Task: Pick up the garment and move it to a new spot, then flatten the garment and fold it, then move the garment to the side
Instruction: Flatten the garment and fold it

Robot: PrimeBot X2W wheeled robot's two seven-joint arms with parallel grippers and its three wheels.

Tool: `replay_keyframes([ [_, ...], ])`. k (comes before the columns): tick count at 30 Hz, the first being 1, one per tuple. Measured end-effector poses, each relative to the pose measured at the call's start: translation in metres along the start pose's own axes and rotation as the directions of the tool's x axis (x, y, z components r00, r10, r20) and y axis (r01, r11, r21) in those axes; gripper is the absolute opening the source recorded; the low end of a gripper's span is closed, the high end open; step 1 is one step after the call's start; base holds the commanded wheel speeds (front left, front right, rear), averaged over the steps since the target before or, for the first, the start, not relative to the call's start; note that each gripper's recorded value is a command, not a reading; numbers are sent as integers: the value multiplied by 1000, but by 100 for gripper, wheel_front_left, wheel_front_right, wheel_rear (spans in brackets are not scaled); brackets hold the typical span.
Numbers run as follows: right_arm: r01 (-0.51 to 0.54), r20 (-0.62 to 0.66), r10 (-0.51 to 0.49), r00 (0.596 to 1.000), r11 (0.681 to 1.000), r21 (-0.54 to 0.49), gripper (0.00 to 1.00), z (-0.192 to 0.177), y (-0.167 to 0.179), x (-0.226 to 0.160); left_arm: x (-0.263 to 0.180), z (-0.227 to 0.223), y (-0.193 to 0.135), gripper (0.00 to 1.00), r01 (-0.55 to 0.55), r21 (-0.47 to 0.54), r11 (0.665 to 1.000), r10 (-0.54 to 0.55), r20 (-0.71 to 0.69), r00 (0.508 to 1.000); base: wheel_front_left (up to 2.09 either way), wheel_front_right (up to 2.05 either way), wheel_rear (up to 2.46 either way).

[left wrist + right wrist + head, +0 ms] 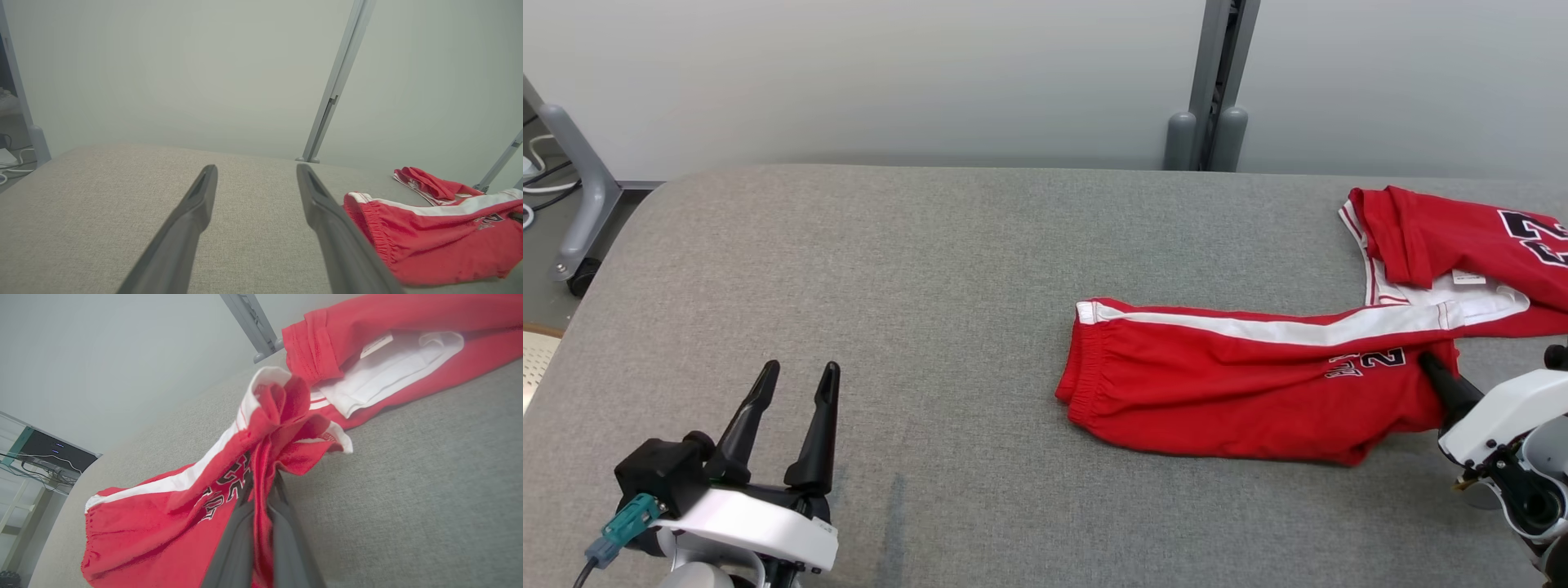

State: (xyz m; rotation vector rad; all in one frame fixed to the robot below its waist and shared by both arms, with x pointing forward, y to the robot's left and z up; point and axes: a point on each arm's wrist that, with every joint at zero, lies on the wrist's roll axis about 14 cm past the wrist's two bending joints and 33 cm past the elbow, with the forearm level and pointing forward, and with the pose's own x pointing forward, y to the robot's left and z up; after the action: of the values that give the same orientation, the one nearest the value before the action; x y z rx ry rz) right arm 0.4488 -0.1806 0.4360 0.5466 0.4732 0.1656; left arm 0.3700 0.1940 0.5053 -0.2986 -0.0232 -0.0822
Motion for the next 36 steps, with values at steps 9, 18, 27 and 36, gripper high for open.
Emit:
replay_keyframes([
  [9,-180,13,180,984,984,-10,0,14,66,13,-6,3,5,100,-19,0,1000,19,26,999,0,0,0],
  [18,-375,-70,374,925,927,-4,0,-12,154,25,-17,3,13,100,-53,1,999,53,39,998,0,0,0],
  [27,-424,-189,423,886,905,42,0,-61,196,40,-32,1,27,100,-115,-6,993,115,41,993,0,0,0],
  [36,-411,-300,387,872,912,-19,47,-100,202,52,-38,-3,39,100,-156,-6,988,156,31,987,0,0,0],
])
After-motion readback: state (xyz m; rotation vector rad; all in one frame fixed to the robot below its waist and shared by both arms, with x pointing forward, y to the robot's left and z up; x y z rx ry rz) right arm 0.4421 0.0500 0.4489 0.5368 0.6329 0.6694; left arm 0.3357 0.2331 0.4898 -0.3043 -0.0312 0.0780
